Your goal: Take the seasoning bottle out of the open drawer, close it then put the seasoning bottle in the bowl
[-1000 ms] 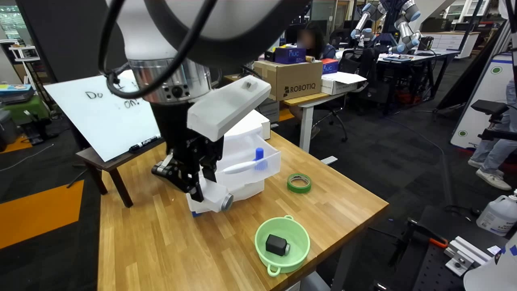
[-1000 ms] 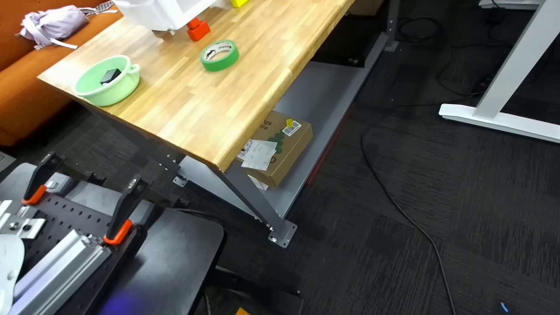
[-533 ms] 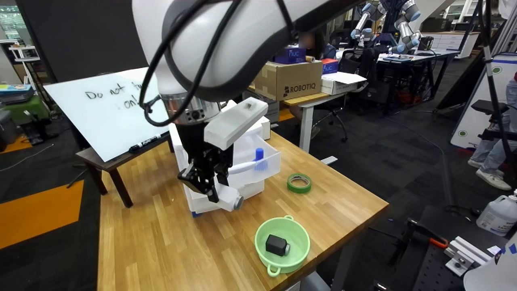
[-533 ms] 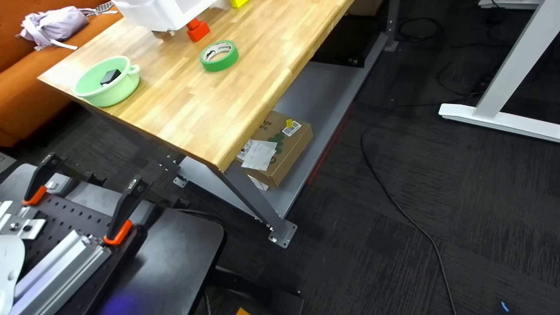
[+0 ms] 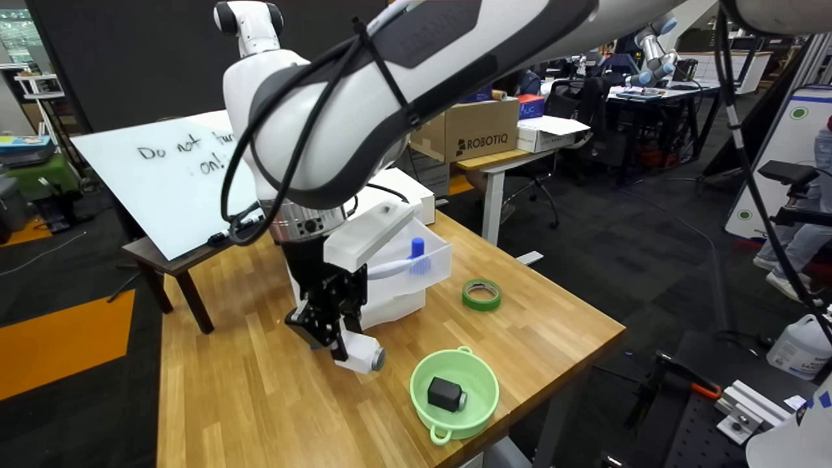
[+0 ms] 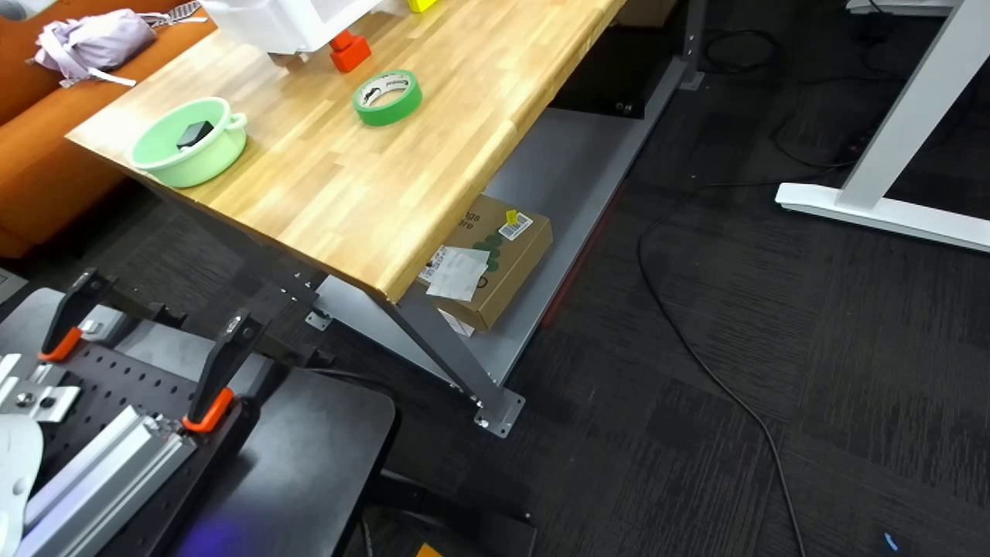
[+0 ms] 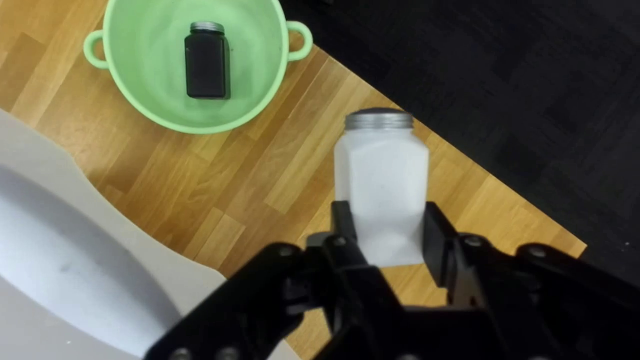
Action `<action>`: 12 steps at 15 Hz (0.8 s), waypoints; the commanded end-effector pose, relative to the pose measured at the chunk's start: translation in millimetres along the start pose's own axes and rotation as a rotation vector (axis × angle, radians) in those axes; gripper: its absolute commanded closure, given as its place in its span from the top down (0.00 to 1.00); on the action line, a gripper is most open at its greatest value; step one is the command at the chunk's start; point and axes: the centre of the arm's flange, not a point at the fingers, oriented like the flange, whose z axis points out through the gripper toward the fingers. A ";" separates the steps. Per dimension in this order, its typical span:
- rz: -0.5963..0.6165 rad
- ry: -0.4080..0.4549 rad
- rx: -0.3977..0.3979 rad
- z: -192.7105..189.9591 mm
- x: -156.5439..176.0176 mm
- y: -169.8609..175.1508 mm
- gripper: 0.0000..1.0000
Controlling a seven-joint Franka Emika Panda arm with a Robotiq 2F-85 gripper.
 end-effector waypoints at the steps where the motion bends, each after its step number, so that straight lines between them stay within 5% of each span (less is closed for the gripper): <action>1: -0.040 -0.056 0.052 6.3 21.5 6.6 0.12; 12: 0.009 -0.155 0.075 25.6 60.1 72.7 0.12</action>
